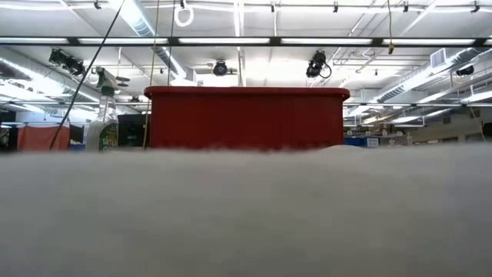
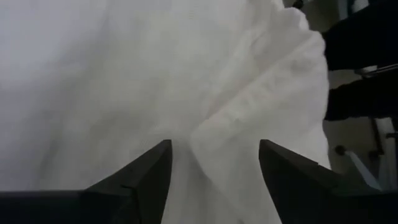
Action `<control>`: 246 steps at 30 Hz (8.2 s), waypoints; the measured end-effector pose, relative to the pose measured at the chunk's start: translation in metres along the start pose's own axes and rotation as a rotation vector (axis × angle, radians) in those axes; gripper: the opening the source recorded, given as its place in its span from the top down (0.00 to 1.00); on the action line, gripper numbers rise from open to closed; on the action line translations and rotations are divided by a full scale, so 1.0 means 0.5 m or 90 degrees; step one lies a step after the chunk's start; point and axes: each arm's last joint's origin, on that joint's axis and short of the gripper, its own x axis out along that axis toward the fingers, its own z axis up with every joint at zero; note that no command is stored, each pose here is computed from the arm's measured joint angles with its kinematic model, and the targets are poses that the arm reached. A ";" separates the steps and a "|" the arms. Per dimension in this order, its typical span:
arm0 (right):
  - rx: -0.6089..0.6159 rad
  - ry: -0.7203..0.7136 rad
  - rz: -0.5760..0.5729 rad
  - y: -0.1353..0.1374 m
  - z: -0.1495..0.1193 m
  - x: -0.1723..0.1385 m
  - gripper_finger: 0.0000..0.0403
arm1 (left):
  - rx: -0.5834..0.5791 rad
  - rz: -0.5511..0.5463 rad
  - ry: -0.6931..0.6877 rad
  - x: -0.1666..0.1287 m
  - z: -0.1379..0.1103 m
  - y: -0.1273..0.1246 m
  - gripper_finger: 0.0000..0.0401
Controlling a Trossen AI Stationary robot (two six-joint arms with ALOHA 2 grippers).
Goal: Fold laundry
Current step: Fold the white polo shirt on the table
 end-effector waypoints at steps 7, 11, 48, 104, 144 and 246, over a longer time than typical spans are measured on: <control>0.038 0.009 0.001 -0.003 -0.024 -0.003 0.56 | -0.008 -0.023 -0.021 0.016 0.003 -0.005 0.57; 0.032 0.014 0.004 -0.004 -0.035 -0.005 0.58 | -0.008 -0.034 -0.028 0.009 0.008 -0.012 0.76; -0.152 0.224 -0.142 -0.032 -0.143 0.139 0.98 | 0.001 0.099 0.053 -0.235 0.099 -0.067 1.00; -0.086 -0.119 -0.026 -0.158 0.173 0.110 0.61 | -0.198 0.279 -0.012 -0.161 0.114 0.216 0.61; -0.069 0.042 -0.434 -0.144 -0.028 -0.018 0.99 | -0.273 0.337 0.123 -0.128 -0.042 0.183 0.61; 0.128 -0.047 -0.181 -0.224 0.160 0.055 0.72 | -0.354 0.195 0.171 -0.122 -0.047 0.104 0.61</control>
